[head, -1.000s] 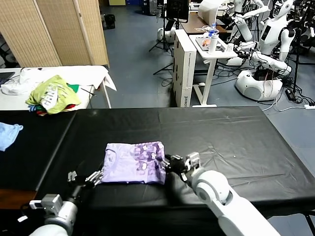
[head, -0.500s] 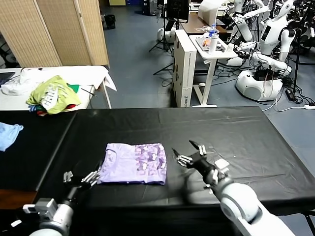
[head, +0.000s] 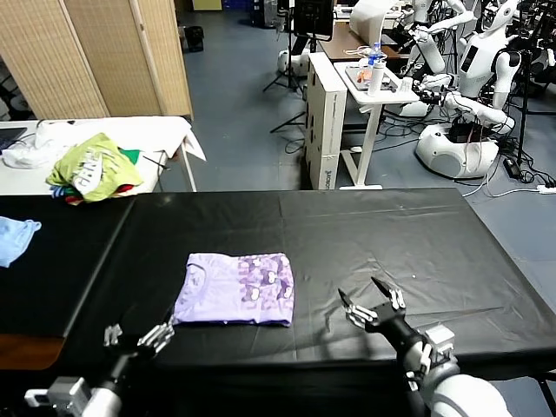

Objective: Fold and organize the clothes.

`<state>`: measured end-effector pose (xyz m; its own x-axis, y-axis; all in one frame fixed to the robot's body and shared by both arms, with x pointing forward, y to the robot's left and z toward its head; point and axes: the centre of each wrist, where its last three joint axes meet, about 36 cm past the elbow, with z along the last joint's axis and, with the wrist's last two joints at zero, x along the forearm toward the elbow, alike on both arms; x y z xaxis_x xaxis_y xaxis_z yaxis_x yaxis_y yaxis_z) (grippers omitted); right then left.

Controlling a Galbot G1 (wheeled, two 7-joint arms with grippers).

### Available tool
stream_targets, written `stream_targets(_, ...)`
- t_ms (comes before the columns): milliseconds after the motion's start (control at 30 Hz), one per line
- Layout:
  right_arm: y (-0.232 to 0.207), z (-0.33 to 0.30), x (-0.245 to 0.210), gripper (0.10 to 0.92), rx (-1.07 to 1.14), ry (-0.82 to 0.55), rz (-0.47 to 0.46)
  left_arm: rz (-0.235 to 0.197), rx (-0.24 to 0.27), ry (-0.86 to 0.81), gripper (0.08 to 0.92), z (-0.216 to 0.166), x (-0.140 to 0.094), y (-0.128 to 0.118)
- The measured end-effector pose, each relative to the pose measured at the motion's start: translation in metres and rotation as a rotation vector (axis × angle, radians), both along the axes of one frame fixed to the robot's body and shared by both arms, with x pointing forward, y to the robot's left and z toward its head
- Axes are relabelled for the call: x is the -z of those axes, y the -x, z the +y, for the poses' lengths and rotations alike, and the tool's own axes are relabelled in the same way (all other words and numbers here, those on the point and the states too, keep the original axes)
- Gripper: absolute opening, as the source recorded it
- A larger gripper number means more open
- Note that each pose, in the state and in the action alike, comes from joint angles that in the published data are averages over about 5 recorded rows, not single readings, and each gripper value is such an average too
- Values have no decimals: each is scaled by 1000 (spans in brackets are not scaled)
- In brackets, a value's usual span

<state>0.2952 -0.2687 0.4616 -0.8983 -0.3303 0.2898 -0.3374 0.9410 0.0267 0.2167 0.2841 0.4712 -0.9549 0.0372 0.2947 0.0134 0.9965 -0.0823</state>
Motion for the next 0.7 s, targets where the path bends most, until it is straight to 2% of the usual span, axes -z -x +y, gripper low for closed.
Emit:
stream_targets(233, 26, -6, -12, 907, 26, 4, 14, 34, 14, -7, 907, -2, -9, 18)
stream_targets(467, 44, -7, -18, 907, 55, 10, 31, 73, 4, 2, 907, -8, -12, 30)
stream_targets(700, 54, -6, -20, 907, 69, 10, 48, 82, 13, 1, 907, -11, -18, 34)
